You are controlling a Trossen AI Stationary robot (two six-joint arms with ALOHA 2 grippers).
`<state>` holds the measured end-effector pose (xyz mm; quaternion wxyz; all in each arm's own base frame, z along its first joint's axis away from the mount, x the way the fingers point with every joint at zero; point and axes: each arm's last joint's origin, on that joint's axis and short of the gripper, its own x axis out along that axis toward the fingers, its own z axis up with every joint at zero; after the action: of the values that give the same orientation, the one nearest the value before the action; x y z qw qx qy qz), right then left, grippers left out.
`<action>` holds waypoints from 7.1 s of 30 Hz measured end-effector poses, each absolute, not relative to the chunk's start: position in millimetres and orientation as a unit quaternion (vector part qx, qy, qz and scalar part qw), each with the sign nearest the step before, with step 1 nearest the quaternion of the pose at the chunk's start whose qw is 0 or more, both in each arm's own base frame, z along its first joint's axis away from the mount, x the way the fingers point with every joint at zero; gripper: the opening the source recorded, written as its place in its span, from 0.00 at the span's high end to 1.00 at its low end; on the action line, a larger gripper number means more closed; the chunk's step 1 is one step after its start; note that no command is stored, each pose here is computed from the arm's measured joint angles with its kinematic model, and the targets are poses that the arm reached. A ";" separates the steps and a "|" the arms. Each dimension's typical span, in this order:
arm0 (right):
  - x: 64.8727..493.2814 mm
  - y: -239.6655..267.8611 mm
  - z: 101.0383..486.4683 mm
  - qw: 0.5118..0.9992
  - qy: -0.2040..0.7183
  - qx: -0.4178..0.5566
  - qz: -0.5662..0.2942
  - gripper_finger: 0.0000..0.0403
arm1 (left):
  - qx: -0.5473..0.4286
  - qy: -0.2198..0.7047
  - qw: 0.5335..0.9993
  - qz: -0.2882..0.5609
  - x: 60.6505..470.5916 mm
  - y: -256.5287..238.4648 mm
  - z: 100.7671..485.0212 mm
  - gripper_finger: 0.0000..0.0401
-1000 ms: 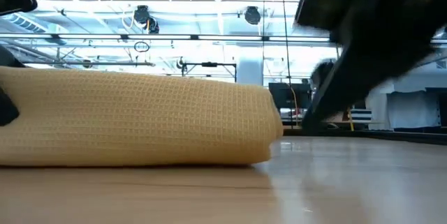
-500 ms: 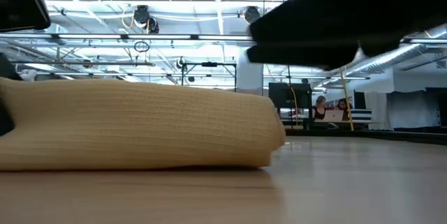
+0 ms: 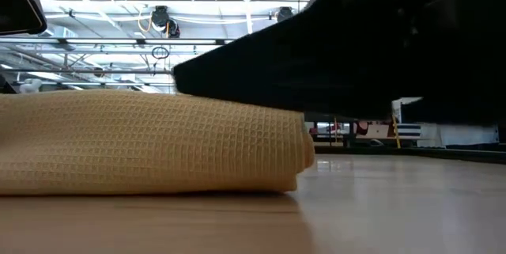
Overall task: Roll towel
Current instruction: Roll the folded yellow towel
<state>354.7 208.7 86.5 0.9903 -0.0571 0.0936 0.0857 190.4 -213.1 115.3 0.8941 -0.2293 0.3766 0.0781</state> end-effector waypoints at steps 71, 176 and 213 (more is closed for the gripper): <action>396.6 150.0 76.2 0.958 0.257 0.117 0.050 0.16 | -0.016 0.334 0.941 0.050 163.9 -230.2 113.8 0.13; 355.4 189.2 129.2 0.954 0.282 -0.100 -0.002 0.16 | 0.049 0.342 0.927 0.149 141.6 -233.5 86.0 0.33; 367.0 148.5 88.3 0.983 0.172 0.037 0.042 0.17 | 0.020 0.339 0.931 0.131 127.9 -242.4 86.1 0.35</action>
<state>367.0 148.5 88.3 0.9835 0.0373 0.1721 0.0421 127.9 -242.4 86.1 0.9314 0.0200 0.3388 0.1315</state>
